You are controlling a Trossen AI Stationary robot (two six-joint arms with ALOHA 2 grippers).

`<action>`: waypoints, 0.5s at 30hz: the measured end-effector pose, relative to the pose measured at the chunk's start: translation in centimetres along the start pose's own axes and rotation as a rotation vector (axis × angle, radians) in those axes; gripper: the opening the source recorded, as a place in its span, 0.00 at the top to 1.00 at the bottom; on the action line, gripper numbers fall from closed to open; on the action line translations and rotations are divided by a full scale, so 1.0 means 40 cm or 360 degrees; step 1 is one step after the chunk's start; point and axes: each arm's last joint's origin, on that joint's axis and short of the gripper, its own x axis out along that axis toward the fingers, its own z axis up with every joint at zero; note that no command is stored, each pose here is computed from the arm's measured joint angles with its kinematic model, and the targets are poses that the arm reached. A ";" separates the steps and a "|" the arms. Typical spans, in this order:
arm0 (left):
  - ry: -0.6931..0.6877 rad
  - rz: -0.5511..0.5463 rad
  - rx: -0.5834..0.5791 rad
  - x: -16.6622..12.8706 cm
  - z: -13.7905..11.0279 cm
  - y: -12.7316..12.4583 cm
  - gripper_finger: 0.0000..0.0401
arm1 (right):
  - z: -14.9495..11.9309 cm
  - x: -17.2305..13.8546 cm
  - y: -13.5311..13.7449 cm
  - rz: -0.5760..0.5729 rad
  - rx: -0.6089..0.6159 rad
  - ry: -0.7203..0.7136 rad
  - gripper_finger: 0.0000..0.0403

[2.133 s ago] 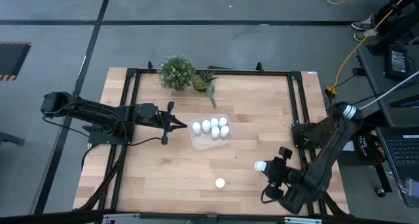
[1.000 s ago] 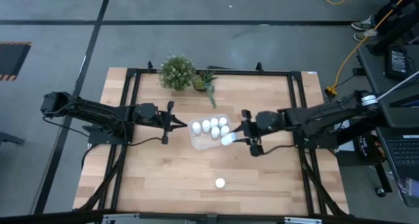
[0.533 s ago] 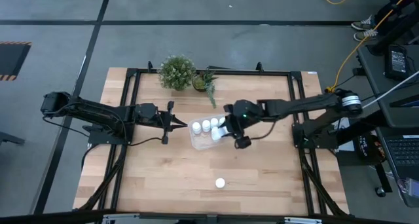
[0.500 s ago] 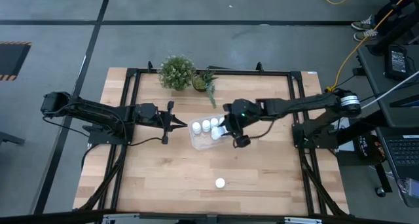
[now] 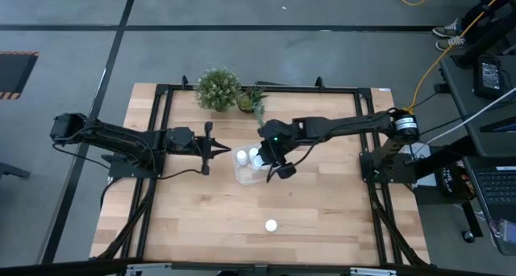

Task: Pick and place pill bottles into a basket
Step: Put the white pill bottle into the transparent bin

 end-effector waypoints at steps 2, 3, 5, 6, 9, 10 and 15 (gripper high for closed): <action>0.0000 0.0000 0.0000 0.000 0.000 0.000 0.97 | 0.008 0.000 -0.004 -0.0006 -0.0006 -0.0011 0.64; 0.0001 0.0000 0.0000 0.000 0.000 0.000 0.97 | 0.011 0.000 -0.006 -0.0009 -0.0008 -0.0017 0.64; 0.0000 0.0000 0.0000 0.000 0.000 0.000 0.97 | 0.014 -0.001 -0.008 -0.0021 -0.0010 -0.0024 0.64; 0.0000 -0.0001 0.0000 0.000 0.000 0.000 0.97 | 0.015 -0.001 -0.009 -0.0042 -0.0010 -0.0014 0.64; 0.0000 0.0000 0.0000 0.000 0.000 0.000 0.98 | 0.021 -0.004 -0.012 -0.0099 -0.0016 0.0004 0.64; 0.0000 0.0000 0.0000 0.000 0.000 0.000 0.99 | 0.021 -0.005 -0.012 -0.0101 -0.0016 0.0003 0.64; 0.0001 0.0000 -0.0020 0.000 0.000 0.000 1.00 | 0.018 0.002 -0.012 -0.0094 -0.0012 0.0022 0.64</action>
